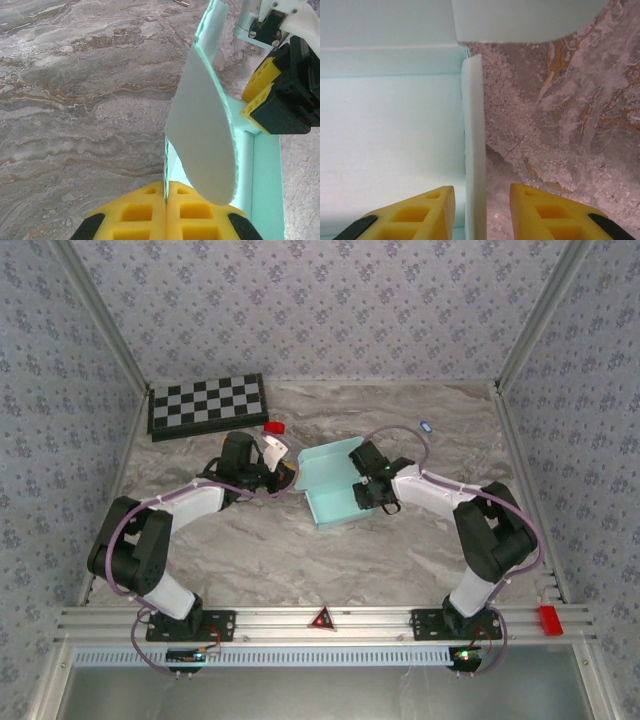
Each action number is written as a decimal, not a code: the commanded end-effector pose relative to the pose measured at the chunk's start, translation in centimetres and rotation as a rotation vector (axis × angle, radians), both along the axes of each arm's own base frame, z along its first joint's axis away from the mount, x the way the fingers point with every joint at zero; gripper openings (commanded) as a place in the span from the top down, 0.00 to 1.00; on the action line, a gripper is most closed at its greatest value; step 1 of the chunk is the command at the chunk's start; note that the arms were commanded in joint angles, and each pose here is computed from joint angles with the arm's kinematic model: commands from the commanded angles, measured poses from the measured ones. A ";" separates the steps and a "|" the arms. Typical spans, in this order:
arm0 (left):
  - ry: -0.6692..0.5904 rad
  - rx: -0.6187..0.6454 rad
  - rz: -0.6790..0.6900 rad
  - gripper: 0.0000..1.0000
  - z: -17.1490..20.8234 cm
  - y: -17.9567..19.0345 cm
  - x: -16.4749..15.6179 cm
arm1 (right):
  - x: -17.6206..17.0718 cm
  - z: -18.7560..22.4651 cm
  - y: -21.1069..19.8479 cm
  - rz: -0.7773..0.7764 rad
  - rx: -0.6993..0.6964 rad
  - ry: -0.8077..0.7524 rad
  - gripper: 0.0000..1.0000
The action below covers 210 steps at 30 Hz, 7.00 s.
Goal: Fold the paper box
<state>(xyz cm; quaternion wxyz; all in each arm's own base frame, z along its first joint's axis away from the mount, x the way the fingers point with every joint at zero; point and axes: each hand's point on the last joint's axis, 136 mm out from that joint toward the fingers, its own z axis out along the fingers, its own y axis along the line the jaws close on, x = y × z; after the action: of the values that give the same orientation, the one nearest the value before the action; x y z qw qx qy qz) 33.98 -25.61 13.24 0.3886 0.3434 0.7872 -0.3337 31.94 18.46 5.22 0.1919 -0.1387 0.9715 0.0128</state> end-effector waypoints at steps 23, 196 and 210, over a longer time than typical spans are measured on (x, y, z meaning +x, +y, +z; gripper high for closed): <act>-0.021 -0.013 -0.029 1.00 1.0 -0.5 0.5 | -1.5 -1.9 -1.7 -0.003 -0.083 0.129 0.89; 0.060 0.139 0.765 0.22 9.1 19.0 -2.0 | 22.3 -1.3 -19.4 -0.317 -0.172 0.098 0.75; 0.063 0.138 0.765 0.22 9.1 19.0 -2.1 | 22.7 -2.4 -20.0 -0.344 -0.164 0.111 0.75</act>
<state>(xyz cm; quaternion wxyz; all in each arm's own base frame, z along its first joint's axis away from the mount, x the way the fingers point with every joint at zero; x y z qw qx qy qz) 31.68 -6.92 21.55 0.4223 0.0490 0.8970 -0.1212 54.80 -1.04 3.57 0.1386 0.0110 0.9864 -0.0876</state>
